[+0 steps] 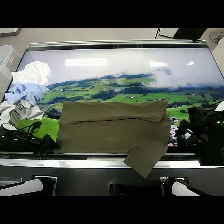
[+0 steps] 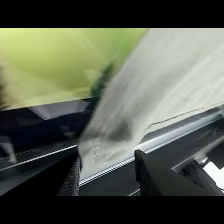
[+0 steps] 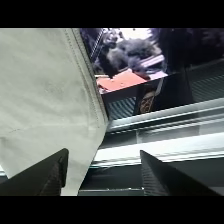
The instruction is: Fold the clothes and pants, and hang the long-sleeved shirts on hangers.
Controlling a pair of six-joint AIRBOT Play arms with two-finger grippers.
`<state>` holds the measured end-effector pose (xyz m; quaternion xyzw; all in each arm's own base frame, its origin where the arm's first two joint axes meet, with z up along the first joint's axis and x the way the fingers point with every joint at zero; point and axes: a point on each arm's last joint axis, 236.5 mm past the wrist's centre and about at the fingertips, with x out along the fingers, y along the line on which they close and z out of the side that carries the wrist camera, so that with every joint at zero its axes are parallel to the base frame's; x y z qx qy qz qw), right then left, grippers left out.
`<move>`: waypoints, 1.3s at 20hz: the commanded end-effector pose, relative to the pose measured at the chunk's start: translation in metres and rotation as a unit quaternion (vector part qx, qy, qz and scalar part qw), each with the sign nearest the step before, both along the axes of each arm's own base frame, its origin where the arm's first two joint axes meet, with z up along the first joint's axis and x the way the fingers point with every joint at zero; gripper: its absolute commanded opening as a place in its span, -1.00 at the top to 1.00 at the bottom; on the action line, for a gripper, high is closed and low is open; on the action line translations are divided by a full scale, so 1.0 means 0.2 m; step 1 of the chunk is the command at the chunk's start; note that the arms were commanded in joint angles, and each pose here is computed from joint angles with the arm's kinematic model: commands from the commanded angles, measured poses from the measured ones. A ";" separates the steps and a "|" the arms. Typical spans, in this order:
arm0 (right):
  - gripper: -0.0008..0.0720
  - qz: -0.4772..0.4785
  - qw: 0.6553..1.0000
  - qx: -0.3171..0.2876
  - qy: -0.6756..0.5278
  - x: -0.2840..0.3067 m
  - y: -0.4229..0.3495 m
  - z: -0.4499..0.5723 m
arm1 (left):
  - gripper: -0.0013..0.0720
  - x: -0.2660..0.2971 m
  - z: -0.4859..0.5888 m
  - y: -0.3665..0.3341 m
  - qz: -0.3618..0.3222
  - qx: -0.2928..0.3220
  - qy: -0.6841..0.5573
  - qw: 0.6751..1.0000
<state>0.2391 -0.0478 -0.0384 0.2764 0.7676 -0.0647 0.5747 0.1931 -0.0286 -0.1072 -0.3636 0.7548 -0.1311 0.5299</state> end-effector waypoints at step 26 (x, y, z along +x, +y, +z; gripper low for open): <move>0.88 0.002 0.981 0.121 -0.149 0.27 0.40 0.03 | 0.90 0.54 0.30 -0.01 0.092 0.012 -0.153 0.984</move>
